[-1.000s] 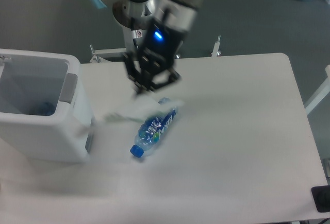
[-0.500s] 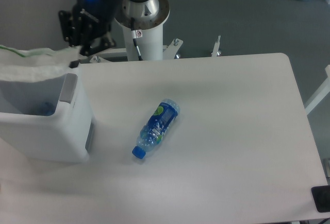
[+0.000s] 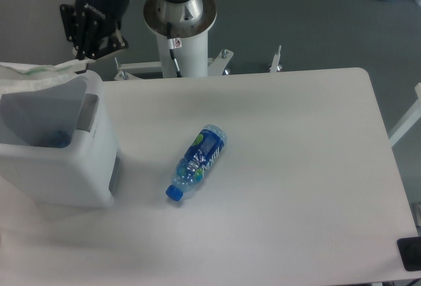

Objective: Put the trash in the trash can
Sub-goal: 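Open the gripper to drop the bag into the bin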

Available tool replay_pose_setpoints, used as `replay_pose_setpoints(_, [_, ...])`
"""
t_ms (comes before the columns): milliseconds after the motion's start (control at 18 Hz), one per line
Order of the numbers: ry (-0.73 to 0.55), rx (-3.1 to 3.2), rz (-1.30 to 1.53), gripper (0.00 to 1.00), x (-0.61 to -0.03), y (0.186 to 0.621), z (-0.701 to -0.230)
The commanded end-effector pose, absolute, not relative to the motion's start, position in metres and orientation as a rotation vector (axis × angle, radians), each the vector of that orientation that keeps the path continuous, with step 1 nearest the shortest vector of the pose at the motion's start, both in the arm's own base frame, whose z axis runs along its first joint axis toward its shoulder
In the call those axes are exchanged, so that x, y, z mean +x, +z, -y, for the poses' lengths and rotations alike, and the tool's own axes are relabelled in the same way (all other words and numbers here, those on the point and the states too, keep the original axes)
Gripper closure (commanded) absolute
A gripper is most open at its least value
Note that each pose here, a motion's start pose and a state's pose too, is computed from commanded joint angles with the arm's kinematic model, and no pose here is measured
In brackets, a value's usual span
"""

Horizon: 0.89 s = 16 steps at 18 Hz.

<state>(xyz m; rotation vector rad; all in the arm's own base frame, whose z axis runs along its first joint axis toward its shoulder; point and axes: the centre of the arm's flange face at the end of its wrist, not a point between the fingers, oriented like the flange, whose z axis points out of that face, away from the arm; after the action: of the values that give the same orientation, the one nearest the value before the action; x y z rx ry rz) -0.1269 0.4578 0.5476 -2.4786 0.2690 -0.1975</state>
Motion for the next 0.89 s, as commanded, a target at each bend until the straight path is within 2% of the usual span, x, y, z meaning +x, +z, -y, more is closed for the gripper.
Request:
replay_pose_setpoints(722, [-0.188,-2.582,-0.274,1.00,-0.127,0.512,-0.471])
replay_pose_setpoints(778, [-0.186,-2.581,-0.279,0.97,-0.127,0.513,-0.471])
replay_pose_setpoints(833, [-0.184,-2.578,-0.283,0.87,-0.126,0.514,-0.471])
replay_pose_setpoints(889, [-0.177,-2.573,-0.295,0.71,-0.124,0.516,-0.471])
